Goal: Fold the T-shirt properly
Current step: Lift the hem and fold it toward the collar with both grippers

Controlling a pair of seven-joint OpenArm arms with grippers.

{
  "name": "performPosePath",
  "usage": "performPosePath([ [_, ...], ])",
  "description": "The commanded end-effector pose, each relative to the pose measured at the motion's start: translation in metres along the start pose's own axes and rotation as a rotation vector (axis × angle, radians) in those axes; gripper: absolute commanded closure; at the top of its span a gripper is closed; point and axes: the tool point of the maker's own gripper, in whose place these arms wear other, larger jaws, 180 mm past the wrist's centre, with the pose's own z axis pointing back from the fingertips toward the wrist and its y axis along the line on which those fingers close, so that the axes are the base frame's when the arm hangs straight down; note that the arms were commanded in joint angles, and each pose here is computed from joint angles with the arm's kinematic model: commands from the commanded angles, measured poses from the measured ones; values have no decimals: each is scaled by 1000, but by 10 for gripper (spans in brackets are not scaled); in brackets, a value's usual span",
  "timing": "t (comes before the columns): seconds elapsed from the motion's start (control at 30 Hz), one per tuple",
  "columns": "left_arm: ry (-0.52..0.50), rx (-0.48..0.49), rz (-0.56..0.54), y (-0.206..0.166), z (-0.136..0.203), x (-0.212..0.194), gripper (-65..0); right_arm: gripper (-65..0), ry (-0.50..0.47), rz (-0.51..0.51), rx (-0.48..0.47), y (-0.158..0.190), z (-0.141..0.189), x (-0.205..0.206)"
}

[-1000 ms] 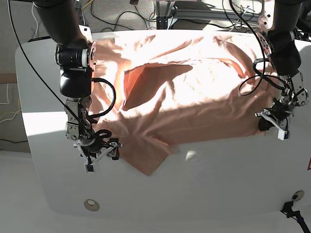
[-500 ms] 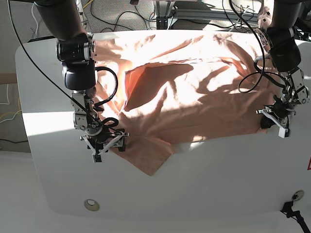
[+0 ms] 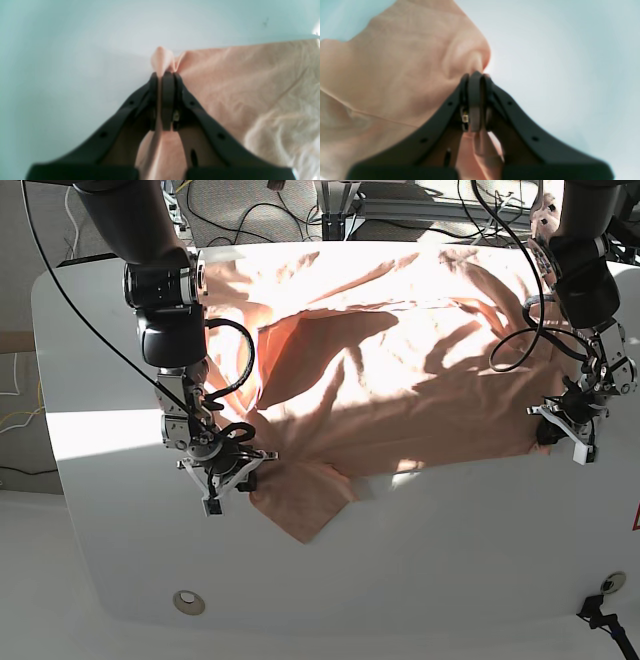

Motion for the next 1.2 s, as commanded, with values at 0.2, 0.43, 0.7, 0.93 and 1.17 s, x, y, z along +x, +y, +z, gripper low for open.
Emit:
performPosePath([
  [0.2, -206, -3, -39, -9, 4, 57, 0, 0, -99, 73, 19, 11, 11, 55],
  [0.43, -290, -7, -38, -12, 8, 72, 0, 0, -125, 186, 4, 19, 50, 86],
  [0.7, -343, 40, -100, -3, 33, 81, 0, 0, -110, 314, -21, 34, 115, 69],
  [0.93, -347, 65, -223, -10, 61, 70, 0, 0, -66, 355, -24, 37, 146, 28],
  [1.17, -293, 75, -294, -15, 83, 36, 0, 0, -51, 339, -47, 32, 174, 2],
])
